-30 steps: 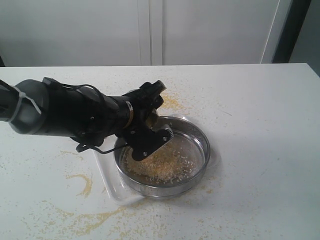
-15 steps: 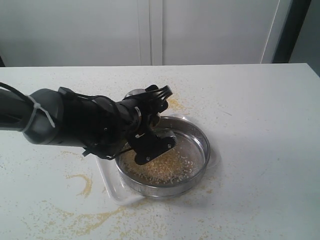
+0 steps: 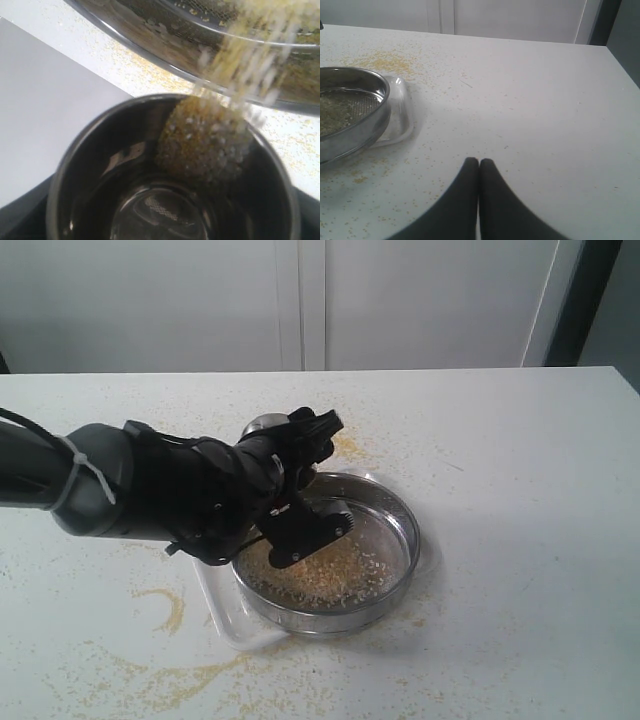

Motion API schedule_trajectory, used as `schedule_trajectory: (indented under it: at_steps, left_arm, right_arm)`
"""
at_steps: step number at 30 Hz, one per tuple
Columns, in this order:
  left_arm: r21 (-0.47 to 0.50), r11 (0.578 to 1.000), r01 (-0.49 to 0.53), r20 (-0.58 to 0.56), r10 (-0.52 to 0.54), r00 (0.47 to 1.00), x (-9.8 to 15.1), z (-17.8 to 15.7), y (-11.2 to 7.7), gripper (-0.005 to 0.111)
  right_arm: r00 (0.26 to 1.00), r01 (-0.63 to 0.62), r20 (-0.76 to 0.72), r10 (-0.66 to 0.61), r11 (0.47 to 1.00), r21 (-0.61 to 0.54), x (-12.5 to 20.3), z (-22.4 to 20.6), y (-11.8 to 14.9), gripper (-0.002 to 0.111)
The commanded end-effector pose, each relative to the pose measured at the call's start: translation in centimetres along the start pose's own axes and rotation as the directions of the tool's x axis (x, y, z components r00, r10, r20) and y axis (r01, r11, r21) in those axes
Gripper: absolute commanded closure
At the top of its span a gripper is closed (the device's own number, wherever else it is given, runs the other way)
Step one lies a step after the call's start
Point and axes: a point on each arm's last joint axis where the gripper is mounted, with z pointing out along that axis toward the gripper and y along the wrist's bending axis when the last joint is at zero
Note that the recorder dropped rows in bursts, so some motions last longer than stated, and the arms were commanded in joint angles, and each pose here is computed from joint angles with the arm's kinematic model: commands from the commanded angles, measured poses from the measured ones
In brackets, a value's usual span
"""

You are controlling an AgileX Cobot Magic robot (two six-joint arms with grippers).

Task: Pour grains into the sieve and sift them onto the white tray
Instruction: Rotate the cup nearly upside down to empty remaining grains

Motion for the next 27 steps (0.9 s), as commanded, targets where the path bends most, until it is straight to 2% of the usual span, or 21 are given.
schedule_trajectory:
  at_steps: [1, 8, 15, 19, 24, 27]
  left_arm:
    - [-0.012, 0.999, -0.035, -0.034, 0.034, 0.999, 0.2, -0.5, 0.6, 0.107]
    - [-0.023, 0.998, -0.053, -0.056, 0.052, 0.997, -0.5, -1.2, 1.2, 0.107]
    - [-0.064, 0.997, -0.036, -0.120, 0.028, 0.992, 0.0, -2.1, 3.4, 0.107]
    - [-0.064, 0.993, -0.098, -0.114, 0.091, 0.989, -0.1, -2.1, 3.5, 0.107]
    - [-0.045, 0.993, -0.113, -0.107, 0.108, 0.988, -0.8, -1.5, 3.1, 0.107]
    - [-0.003, 0.982, -0.191, -0.173, 0.188, 0.967, -0.8, -1.8, 3.1, 0.107]
  right_arm:
    - [1.000, 0.000, 0.007, 0.000, 1.000, 0.008, 0.1, 0.0, 0.0, 0.108]
    - [1.000, 0.000, 0.007, 0.000, 1.000, 0.008, 0.1, 0.0, 0.0, 0.108]
    - [1.000, 0.000, 0.007, 0.000, 1.000, 0.008, 0.1, 0.0, 0.0, 0.108]
    - [1.000, 0.000, 0.007, 0.000, 1.000, 0.008, 0.1, 0.0, 0.0, 0.108]
    - [1.000, 0.000, 0.007, 0.000, 1.000, 0.008, 0.1, 0.0, 0.0, 0.108]
    - [1.000, 0.000, 0.007, 0.000, 1.000, 0.008, 0.1, 0.0, 0.0, 0.108]
